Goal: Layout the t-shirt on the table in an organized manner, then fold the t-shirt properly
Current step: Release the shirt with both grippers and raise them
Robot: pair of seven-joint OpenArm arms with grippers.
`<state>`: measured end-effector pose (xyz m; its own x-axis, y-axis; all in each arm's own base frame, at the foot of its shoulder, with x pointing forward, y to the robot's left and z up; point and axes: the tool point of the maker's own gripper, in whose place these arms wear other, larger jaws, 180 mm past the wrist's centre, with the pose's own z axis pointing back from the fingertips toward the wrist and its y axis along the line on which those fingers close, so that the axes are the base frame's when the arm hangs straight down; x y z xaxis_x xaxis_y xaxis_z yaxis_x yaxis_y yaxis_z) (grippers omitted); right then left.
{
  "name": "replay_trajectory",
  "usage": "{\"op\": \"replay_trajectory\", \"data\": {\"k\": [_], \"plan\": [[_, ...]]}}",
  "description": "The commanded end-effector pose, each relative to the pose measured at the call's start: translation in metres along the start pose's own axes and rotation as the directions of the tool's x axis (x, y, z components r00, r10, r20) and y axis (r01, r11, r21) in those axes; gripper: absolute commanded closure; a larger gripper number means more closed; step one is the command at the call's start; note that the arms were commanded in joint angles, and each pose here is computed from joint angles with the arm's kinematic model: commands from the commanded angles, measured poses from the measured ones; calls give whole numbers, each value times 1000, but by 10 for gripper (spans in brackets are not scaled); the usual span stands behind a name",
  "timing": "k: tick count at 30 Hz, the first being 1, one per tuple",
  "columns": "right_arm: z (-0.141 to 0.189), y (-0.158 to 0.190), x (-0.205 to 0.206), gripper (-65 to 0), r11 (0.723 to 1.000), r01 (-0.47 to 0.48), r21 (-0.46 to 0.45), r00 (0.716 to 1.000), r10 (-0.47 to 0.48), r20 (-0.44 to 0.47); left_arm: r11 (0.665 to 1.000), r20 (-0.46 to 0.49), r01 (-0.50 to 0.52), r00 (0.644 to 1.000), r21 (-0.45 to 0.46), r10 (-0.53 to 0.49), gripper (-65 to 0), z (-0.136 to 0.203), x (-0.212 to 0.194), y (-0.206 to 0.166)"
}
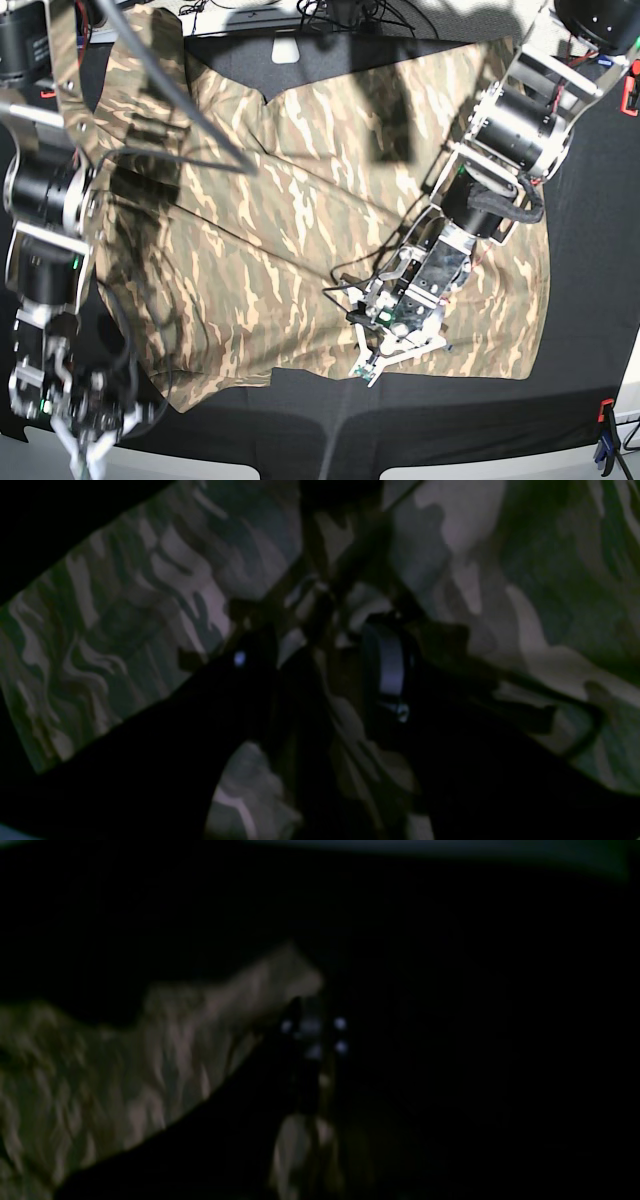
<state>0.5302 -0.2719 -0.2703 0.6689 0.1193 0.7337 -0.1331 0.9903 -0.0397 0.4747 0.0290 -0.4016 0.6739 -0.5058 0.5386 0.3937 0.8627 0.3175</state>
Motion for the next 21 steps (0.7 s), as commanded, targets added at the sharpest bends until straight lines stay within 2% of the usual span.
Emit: {"op": "replay_trajectory", "data": {"k": [1,2,3,5,7,10,14,18,21], "plan": [[9,7,20,-87,998,-13,65,999,10,53,1000,54,1,999,29,-3,-256,7,25,12],[9,25,13,-85,986,-32,166,998,23,54,999,58,6,998,33,-8,-256,7,26,13],[11,46,9,-84,958,-58,280,996,35,86,999,70,15,997,42,-18,-256,8,28,14],[16,61,9,-84,931,-2,365,991,-48,129,998,109,27,994,57,-33,-256,10,36,17],[21,69,9,-84,914,13,405,984,-83,156,997,147,31,988,70,-41,-256,14,45,22],[28,73,6,-84,917,-27,397,983,-48,178,996,192,23,980,90,-40,-256,24,55,35],[43,81,2,-84,923,-119,366,978,46,202,993,245,46,967,112,-73,-256,37,54,53],[65,87,-8,-84,922,-215,321,965,152,212,989,239,108,962,105,-131,-256,48,19,58],[85,79,-13,-84,933,-243,266,955,183,232,984,252,142,954,107,-165,-256,62,-13,57]]}}
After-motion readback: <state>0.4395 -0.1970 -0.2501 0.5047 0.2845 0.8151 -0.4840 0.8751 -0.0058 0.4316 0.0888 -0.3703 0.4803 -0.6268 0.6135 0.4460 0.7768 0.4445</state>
